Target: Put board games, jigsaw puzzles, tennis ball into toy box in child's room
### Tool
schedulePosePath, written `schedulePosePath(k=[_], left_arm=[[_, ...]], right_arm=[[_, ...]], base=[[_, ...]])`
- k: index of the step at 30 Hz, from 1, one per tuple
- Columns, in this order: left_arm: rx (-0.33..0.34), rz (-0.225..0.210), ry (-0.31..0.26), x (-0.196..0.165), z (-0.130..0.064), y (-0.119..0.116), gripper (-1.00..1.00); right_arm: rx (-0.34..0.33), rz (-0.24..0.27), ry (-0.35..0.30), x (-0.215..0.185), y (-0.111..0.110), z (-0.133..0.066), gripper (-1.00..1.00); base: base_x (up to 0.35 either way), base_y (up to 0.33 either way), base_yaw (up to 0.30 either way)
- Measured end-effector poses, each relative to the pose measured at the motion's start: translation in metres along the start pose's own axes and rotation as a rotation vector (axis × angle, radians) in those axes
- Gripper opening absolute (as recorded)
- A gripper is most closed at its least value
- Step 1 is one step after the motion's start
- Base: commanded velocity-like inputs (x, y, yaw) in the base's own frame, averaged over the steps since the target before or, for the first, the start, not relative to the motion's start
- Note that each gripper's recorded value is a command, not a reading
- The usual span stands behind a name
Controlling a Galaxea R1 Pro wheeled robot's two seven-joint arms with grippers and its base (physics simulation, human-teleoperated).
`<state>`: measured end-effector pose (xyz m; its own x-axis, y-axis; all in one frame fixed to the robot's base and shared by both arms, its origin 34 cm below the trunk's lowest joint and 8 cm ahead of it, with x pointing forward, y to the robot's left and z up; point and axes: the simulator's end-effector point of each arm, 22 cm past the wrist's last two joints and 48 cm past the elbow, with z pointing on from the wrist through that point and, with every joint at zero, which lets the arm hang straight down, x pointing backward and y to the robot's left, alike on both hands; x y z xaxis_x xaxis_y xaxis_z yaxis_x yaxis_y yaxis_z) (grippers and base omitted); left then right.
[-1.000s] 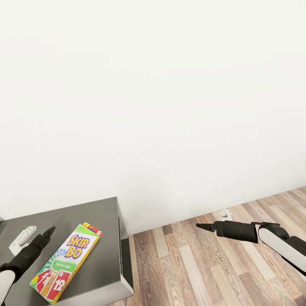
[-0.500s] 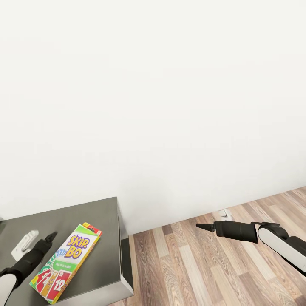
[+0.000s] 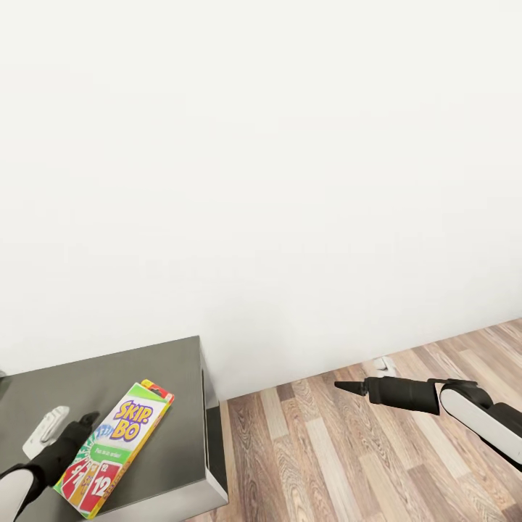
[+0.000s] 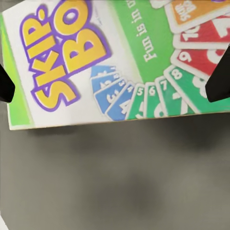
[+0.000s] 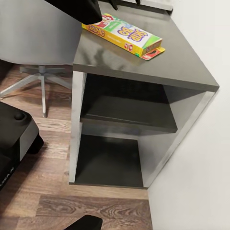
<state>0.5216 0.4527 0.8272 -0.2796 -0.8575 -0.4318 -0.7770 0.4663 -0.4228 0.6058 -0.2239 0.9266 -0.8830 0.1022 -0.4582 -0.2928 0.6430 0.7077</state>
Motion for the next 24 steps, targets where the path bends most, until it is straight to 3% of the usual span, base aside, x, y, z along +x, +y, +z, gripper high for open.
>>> schedulePosePath(k=[10,24], left_arm=[[-0.014,-0.014,0.014,0.0048,-0.0002,0.0021,1.00],[-0.002,-0.007,0.018,0.0075,-0.0022,-0.0056,1.00]], right_arm=[[0.001,-0.001,0.000,-0.0001,-0.0003,-0.0006,1.00],[-0.001,-0.001,0.000,0.0003,0.0012,0.0017,1.00]], base=[[0.000,0.000,0.048],[0.000,0.000,0.235]])
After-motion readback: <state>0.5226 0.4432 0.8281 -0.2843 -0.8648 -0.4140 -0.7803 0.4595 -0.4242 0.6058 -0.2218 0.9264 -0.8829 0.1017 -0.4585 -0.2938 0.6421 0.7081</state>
